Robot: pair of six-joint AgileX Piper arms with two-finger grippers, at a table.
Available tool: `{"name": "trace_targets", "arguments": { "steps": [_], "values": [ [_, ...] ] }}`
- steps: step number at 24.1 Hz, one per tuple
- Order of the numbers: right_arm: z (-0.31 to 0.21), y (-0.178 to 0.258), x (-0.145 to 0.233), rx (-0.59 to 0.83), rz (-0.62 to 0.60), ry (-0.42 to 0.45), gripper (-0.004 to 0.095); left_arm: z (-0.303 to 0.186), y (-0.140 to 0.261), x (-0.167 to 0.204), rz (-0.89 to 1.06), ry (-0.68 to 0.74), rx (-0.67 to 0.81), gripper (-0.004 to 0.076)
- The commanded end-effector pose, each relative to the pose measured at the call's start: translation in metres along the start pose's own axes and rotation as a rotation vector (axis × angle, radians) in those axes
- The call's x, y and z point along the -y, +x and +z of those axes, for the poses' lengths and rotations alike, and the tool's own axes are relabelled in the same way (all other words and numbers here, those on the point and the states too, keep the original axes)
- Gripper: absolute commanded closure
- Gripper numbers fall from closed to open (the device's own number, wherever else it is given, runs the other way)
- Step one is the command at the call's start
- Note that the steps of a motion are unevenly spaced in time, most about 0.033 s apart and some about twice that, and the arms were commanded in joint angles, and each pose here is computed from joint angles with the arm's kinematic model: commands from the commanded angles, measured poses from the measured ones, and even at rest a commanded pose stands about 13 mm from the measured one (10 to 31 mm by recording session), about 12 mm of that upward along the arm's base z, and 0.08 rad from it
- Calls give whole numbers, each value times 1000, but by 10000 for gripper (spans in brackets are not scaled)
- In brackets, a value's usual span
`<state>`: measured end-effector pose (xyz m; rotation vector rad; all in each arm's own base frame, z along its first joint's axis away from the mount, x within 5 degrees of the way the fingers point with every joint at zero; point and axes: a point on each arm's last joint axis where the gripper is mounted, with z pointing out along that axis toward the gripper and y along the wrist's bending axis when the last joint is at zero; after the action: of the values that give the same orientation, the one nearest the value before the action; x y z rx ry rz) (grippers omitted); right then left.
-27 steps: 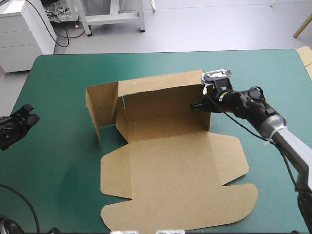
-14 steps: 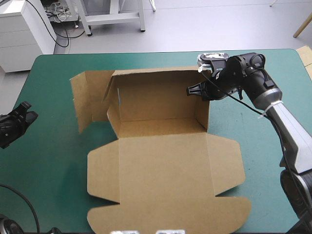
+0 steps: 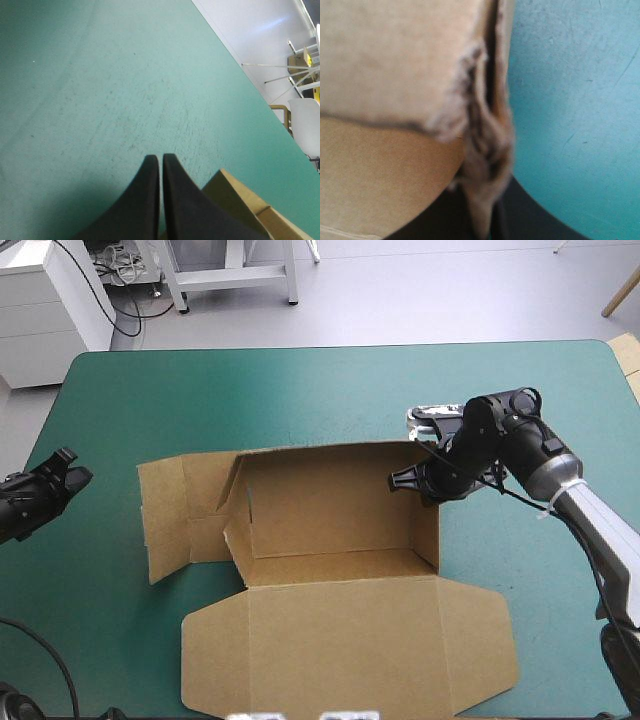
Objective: Fold the box
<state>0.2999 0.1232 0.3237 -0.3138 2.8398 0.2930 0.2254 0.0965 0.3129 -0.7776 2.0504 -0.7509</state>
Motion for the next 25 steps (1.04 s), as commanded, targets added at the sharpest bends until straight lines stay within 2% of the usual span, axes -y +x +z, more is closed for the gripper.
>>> {"name": "trace_targets", "arguments": {
  "steps": [1,6,14,16,18,19,20,22,24,25],
  "values": [
    [-16,3,0,69,-11,12,927,-8,-4,15,-4,62,50,718],
    [-8,-6,7,109,-8,83,928,-8,-5,16,-7,64,55,718],
    [3,-30,9,289,-43,102,925,-8,-5,16,2,66,54,718],
    [9,-35,9,310,-58,107,889,-8,-5,16,-3,66,54,718],
    [20,-38,10,284,-90,113,776,-8,-5,16,-3,66,54,718],
    [28,-39,11,263,-89,116,651,-8,-5,16,-3,66,54,718],
    [32,-40,12,254,-88,117,591,-8,-5,16,-3,66,54,718],
    [36,-41,12,247,-81,117,284,-8,-5,16,-3,66,54,718],
    [29,-45,11,272,-82,118,119,-8,-5,16,-3,66,54,718],
    [23,-49,9,292,-78,115,93,-8,-5,16,-3,66,54,718]
  ]
}}
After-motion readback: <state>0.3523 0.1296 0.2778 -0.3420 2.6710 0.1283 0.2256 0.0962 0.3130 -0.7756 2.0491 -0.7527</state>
